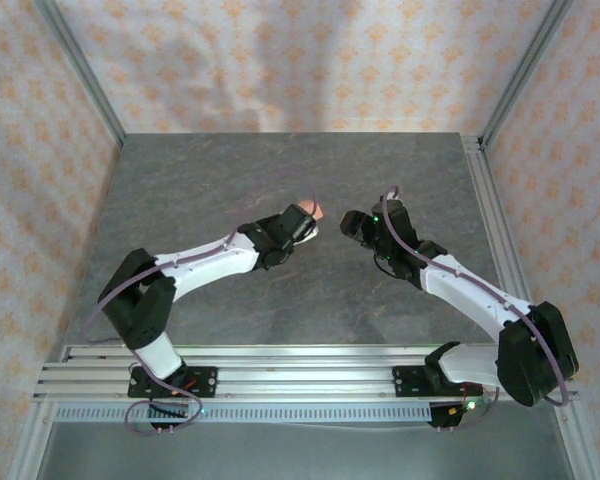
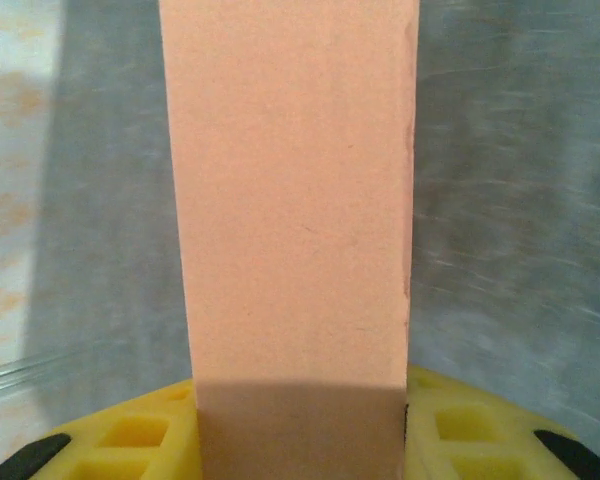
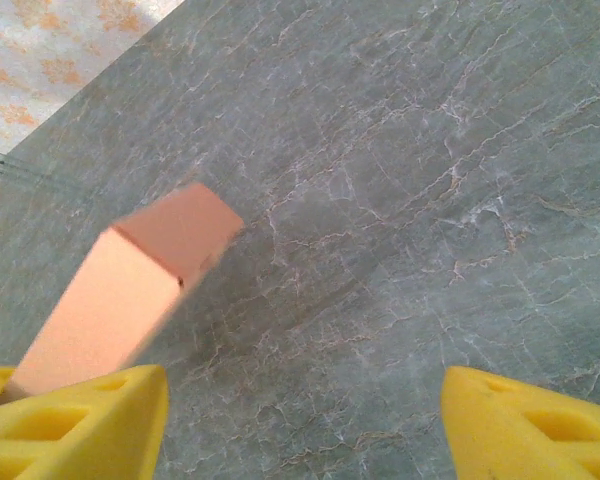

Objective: Fold the paper box

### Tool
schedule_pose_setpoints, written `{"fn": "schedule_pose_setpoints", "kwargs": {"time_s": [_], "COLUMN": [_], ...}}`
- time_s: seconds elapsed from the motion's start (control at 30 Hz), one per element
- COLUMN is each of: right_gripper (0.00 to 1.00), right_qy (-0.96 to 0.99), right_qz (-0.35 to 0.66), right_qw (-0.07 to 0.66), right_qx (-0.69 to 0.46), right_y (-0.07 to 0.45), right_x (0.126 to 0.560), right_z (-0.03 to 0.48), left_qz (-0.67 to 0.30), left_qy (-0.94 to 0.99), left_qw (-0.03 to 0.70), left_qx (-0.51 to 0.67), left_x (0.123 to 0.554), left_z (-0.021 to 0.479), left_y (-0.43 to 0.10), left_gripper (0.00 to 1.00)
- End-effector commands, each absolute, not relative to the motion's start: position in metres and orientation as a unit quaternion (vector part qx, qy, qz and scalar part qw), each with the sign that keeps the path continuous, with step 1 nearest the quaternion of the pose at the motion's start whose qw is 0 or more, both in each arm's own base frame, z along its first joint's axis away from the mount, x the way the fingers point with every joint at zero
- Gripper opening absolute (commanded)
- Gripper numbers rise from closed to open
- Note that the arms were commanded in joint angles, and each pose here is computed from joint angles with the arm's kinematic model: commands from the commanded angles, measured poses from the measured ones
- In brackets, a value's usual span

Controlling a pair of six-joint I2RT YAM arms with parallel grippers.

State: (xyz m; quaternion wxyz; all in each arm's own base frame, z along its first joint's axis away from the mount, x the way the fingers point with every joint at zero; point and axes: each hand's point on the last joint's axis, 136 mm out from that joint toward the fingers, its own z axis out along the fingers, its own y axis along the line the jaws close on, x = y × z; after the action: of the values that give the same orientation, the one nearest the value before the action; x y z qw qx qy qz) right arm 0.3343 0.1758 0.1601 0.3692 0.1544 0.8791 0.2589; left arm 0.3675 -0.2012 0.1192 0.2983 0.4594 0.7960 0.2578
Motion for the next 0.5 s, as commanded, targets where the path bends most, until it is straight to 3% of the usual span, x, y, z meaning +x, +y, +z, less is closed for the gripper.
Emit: {"fn": "schedule_pose_setpoints", "kwargs": {"time_s": [0.0, 0.17, 0.23, 0.33, 0.47], "right_gripper": [0.72, 0.72, 0.72, 0.74, 0.78], "right_qy": [0.877, 0.877, 0.876, 0.875, 0.875], "right_qz": [0.257, 0.247, 0.246, 0.244, 0.236], "right_qw": [0.373, 0.377, 0.381, 0.384, 0.393], "right_qx": [0.161, 0.165, 0.166, 0.166, 0.155], "right_y": [0.172, 0.164, 0.162, 0.161, 0.16], "right_x": [0.335, 0.331, 0.33, 0.33, 0.333], "right_z": [0.158, 0.156, 0.158, 0.158, 0.161], "left_qz": [0.371, 0.35, 0.329, 0.318, 0.279], "left_qy": [0.771, 0.785, 0.792, 0.792, 0.808], "left_qw": [0.282, 0.272, 0.276, 0.268, 0.281], "left_qx": [0.435, 0.433, 0.434, 0.447, 0.437], "left_x": [0.391, 0.389, 0.386, 0.381, 0.376], "left_z": [0.11, 0.093, 0.095, 0.096, 0.104], "left_y": [-0.182, -0.185, -0.189, -0.19, -0.192], "left_gripper": [0.41, 0.46, 0.56, 0.82, 0.98]}}
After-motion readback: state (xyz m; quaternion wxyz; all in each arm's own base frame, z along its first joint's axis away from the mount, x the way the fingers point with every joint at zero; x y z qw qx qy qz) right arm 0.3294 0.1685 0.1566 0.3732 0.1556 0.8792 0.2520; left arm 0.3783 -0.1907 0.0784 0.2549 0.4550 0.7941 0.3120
